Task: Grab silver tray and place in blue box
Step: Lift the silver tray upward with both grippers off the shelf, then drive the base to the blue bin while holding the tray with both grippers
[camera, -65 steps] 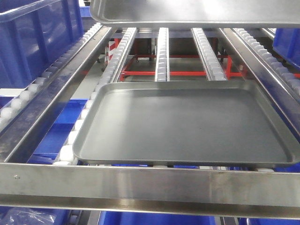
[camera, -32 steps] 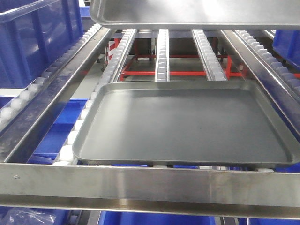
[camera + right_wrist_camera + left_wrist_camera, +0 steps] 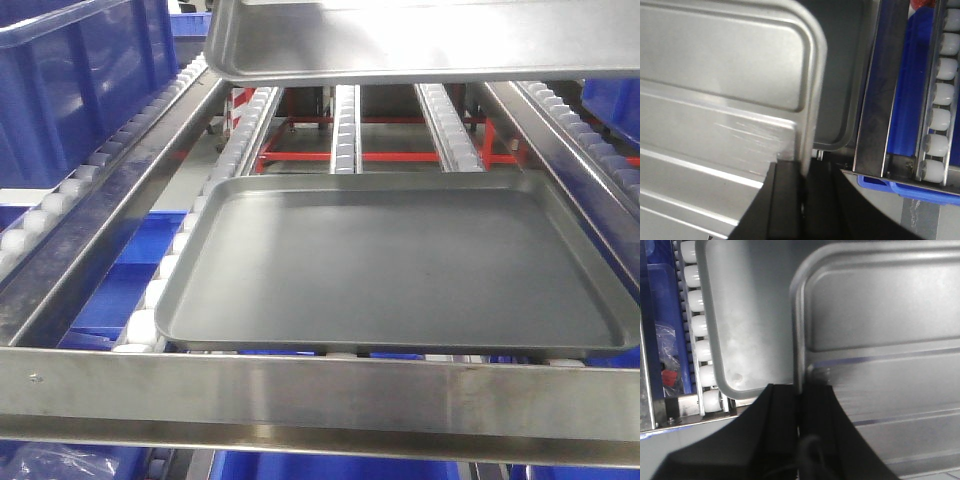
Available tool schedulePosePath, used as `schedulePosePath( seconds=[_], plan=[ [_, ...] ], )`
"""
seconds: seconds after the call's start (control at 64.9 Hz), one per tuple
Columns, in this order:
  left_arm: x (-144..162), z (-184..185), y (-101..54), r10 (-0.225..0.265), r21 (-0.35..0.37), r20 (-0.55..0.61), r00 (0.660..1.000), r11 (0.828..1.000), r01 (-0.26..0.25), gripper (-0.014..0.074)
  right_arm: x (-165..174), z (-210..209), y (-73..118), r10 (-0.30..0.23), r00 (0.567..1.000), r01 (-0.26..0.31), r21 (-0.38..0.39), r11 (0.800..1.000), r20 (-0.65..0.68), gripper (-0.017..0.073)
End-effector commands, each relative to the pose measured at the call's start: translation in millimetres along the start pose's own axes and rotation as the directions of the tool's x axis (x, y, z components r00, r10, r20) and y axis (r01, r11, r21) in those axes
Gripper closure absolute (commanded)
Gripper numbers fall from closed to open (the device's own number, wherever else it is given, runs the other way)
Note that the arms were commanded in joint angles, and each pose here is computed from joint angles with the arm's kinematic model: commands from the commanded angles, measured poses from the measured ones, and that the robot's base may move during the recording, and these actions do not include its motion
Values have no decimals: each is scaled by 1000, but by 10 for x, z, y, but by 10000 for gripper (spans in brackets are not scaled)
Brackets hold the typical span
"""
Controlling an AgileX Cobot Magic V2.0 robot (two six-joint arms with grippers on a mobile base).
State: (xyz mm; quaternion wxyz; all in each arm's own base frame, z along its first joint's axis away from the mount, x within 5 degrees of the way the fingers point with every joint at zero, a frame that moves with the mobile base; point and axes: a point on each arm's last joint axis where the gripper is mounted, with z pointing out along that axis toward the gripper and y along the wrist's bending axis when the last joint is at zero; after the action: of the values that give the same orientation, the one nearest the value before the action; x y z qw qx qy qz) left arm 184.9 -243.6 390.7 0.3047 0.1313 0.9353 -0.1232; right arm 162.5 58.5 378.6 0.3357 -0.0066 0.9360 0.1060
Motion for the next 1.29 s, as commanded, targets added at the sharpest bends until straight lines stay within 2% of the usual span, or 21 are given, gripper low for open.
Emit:
schedulePosePath(
  seconds=[0.0,1.279],
  plan=[
    [-96,-194,63,16,-5,82,996,1000,-16,690,-110,-108,-18,-31,994,29,15,999,101,503],
    [-96,-194,63,16,-5,82,996,1000,-16,690,-110,-108,-18,-31,994,29,15,999,101,503]
  ],
)
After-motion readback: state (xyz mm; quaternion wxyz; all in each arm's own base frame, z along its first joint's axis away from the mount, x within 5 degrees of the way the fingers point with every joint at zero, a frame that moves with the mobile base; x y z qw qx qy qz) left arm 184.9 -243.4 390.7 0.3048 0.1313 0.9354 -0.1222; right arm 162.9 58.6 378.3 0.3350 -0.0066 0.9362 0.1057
